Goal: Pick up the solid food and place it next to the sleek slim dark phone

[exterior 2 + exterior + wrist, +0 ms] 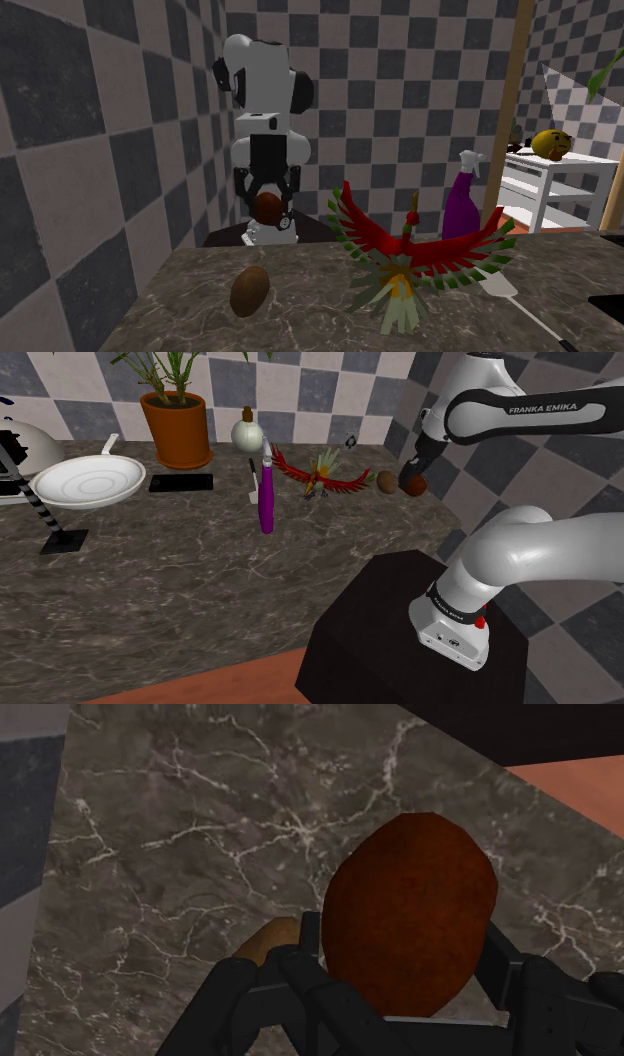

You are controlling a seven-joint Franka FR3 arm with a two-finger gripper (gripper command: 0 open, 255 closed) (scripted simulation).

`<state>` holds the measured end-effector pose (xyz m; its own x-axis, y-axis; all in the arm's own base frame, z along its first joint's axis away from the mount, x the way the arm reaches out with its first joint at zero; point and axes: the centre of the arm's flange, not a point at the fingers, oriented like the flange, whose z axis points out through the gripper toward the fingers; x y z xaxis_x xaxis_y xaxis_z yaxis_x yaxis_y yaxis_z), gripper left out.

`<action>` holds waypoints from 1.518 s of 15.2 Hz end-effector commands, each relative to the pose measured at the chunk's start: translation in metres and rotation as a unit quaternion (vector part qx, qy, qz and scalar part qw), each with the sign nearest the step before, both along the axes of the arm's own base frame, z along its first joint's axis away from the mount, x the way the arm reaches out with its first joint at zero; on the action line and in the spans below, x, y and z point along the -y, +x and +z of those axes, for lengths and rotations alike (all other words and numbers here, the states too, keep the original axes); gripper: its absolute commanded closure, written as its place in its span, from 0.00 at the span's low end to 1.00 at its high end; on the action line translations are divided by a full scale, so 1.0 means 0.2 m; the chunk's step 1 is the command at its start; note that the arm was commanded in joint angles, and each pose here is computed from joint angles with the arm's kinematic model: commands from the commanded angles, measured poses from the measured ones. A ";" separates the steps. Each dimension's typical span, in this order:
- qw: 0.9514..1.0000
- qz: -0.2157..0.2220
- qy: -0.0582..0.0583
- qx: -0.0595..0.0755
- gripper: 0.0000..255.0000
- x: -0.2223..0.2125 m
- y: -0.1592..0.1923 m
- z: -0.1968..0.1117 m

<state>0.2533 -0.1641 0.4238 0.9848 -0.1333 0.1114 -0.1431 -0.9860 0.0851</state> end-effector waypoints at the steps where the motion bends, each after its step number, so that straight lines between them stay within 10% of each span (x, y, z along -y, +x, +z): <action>1: 1.000 0.000 0.000 0.000 1.00 0.00 0.01 0.06; 7: 1.000 0.000 0.000 0.000 1.00 0.00 0.01 0.20; 23: 1.000 0.000 0.000 0.000 1.00 -0.80 0.70 0.20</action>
<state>0.3804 -0.0154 0.4663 0.9848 -0.1332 0.1113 -0.1430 -0.9860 0.0857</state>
